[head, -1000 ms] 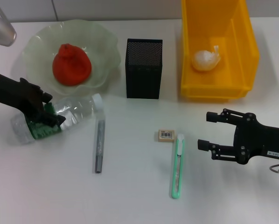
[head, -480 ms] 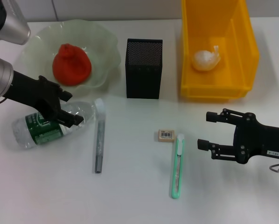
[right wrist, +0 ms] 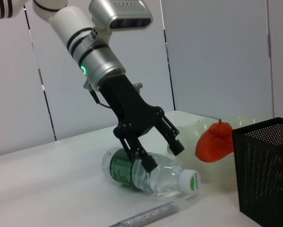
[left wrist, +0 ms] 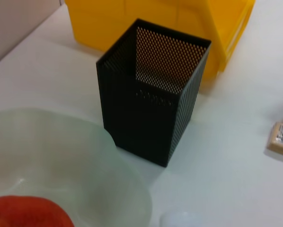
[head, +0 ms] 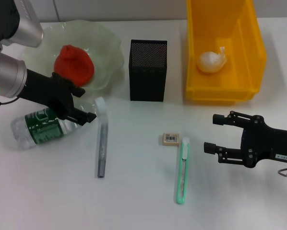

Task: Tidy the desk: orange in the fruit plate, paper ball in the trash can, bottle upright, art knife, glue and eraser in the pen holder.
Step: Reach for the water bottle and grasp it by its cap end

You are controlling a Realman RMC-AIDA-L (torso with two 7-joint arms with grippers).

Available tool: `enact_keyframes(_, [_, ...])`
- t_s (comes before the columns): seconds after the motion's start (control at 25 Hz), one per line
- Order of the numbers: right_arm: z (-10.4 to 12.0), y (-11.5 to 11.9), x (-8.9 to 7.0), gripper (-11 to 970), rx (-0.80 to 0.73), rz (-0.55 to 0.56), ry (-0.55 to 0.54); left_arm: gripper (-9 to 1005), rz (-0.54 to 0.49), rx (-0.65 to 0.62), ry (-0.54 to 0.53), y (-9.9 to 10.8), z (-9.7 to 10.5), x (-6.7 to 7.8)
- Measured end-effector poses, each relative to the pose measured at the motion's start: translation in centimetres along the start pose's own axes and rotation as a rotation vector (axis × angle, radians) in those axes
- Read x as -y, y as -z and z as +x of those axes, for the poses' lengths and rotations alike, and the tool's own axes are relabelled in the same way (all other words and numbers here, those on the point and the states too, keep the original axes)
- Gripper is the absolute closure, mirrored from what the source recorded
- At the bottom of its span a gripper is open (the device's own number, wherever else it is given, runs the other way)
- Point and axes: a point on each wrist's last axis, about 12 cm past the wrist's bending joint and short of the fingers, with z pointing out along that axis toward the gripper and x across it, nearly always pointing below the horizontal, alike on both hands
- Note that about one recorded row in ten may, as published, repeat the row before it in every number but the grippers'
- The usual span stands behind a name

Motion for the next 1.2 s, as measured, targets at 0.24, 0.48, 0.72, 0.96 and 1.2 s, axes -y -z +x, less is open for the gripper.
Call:
enact_keyframes(0.24, [0.0, 0.1, 0.0, 170, 0.000, 0.001, -0.002, 198, 0.002, -0.006, 0.005, 0.1, 0.5, 0.2])
enact_keyframes(0.48, [-0.1, 0.2, 0.1, 169, 0.000, 0.004, -0.003, 198, 0.016, -0.004, 0.004, 0.3, 0.5, 0.3])
enact_keyframes(0.72, [-0.1, 0.3, 0.2, 169, 0.000, 0.004, -0.004, 198, 0.023, 0.018, -0.011, 0.2, 0.1, 0.4])
enact_keyframes(0.96, [-0.2, 0.3, 0.2, 170, 0.002, 0.002, -0.005, 199, 0.008, 0.008, -0.035, -1.2, 0.1, 0.5])
enact_keyframes(1.2, [-0.2, 0.4, 0.2, 169, 0.005, -0.003, -0.007, 199, 0.010, -0.002, -0.042, -1.5, 0.2, 0.6])
